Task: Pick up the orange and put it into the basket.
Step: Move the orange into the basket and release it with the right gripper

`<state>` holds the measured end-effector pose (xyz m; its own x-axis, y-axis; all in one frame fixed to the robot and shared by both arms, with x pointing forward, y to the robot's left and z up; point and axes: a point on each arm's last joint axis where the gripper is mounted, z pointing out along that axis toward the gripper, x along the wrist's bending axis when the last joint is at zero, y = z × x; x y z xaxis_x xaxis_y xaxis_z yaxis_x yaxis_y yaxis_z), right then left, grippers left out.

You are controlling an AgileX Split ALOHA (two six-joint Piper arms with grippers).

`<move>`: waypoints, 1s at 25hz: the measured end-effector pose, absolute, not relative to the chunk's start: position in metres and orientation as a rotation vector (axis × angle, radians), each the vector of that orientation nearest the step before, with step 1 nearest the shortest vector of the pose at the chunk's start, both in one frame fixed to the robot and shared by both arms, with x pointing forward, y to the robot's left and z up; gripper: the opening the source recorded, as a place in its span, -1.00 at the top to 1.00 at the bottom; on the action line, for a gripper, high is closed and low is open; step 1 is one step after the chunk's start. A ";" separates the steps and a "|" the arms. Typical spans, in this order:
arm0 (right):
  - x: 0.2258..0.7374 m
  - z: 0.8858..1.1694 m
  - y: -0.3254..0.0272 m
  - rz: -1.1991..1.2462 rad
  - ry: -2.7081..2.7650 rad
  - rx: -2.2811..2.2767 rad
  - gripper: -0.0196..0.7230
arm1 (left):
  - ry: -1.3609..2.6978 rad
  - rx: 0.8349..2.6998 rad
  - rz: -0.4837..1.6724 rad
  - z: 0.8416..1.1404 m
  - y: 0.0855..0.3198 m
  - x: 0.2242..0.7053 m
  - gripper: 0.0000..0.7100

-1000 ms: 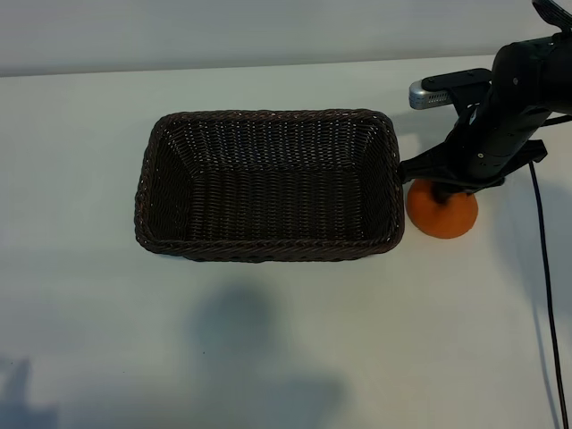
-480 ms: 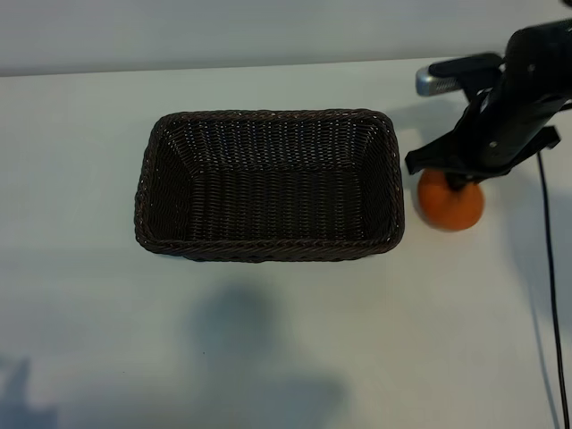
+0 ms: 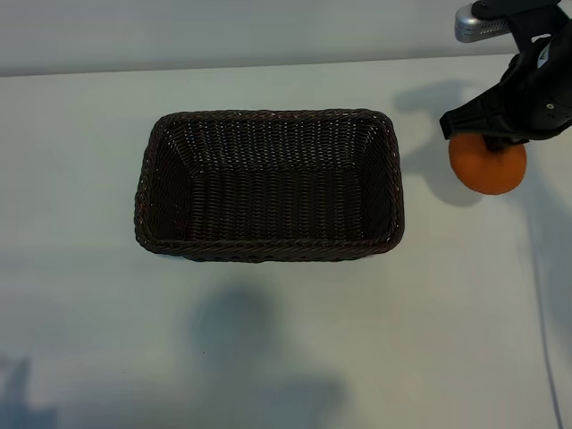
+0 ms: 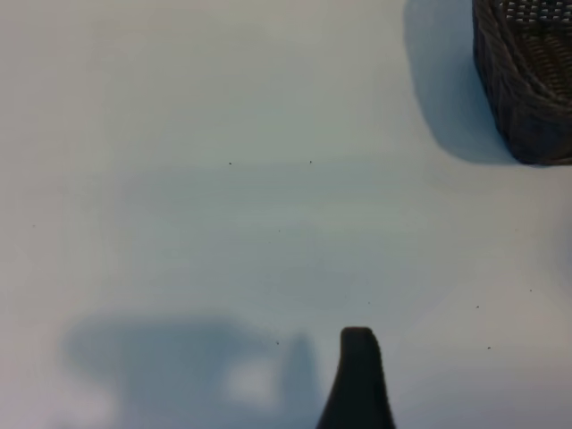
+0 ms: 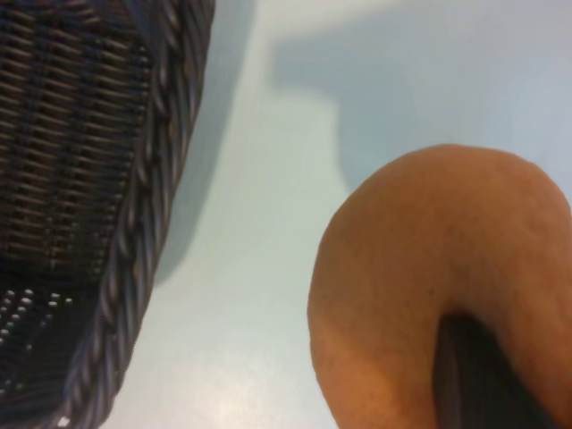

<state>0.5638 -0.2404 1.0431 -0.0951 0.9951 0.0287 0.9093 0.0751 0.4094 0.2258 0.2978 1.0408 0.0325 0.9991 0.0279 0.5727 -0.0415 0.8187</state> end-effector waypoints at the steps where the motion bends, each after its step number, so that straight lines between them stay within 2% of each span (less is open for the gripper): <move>1: 0.563 1.044 -0.241 0.475 2.097 1.918 0.71 | 1.607 1.684 0.866 1.041 0.298 0.226 -0.63; 9: 0.562 1.050 -0.229 0.508 2.143 1.919 0.71 | 1.607 1.684 0.866 1.041 0.298 0.226 -0.63; 18: 0.543 1.084 -0.140 0.689 2.361 1.638 0.72 | 1.607 1.684 0.866 1.041 0.298 0.226 -0.63; 22: 0.539 1.076 -0.103 0.709 2.448 1.548 0.72 | 1.606 1.685 0.866 1.041 0.298 0.226 -0.63; 25: 0.548 1.063 -0.089 0.675 2.484 1.540 0.72 | 1.606 1.685 0.866 1.041 0.298 0.226 -0.63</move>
<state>0.5475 -0.0893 1.0626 -0.4654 0.8779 0.1125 0.8140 0.3747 0.4438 0.2258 0.2978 1.0408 0.0330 0.9990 0.0287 0.5727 -0.0425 0.8187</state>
